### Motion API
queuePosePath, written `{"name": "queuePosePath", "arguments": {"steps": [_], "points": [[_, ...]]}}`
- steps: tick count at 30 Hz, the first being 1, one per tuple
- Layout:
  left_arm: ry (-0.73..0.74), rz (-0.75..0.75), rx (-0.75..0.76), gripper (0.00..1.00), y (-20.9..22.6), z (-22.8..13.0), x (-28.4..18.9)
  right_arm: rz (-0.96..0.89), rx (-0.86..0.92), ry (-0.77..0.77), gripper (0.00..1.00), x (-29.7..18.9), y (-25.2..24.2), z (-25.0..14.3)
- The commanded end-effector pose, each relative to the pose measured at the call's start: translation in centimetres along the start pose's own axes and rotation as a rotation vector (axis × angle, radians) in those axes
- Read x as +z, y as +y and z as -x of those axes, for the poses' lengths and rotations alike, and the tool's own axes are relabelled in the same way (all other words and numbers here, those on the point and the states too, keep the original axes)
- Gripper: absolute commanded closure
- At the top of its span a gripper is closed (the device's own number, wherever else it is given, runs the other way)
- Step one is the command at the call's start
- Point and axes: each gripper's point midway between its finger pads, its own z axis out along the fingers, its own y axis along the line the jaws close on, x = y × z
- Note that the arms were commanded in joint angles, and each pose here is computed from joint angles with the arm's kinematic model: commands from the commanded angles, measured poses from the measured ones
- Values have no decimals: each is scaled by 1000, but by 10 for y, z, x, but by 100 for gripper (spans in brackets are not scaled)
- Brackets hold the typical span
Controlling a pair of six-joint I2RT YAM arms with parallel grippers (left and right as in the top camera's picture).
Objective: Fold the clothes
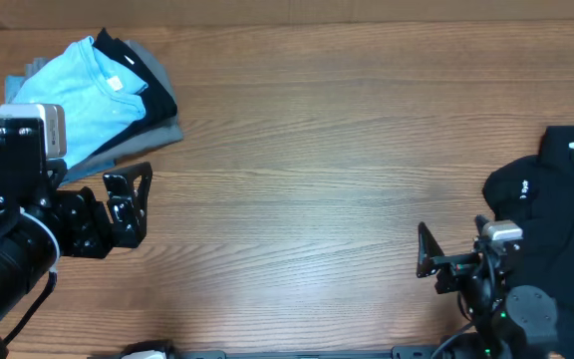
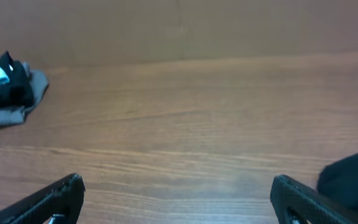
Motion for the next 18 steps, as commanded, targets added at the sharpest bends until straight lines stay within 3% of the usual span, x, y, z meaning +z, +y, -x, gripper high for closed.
{"name": "queuePosePath", "arguments": {"steps": [1, 9, 18], "points": [[2, -1, -17, 0, -1, 0, 1, 9, 36, -16, 0, 9, -2, -18], [2, -1, -17, 0, -1, 0, 1, 49, 35, -18, 0, 37, -1, -49], [2, -1, -17, 0, -1, 0, 1, 71, 29, -61, 0, 41, 2, -44]]}}
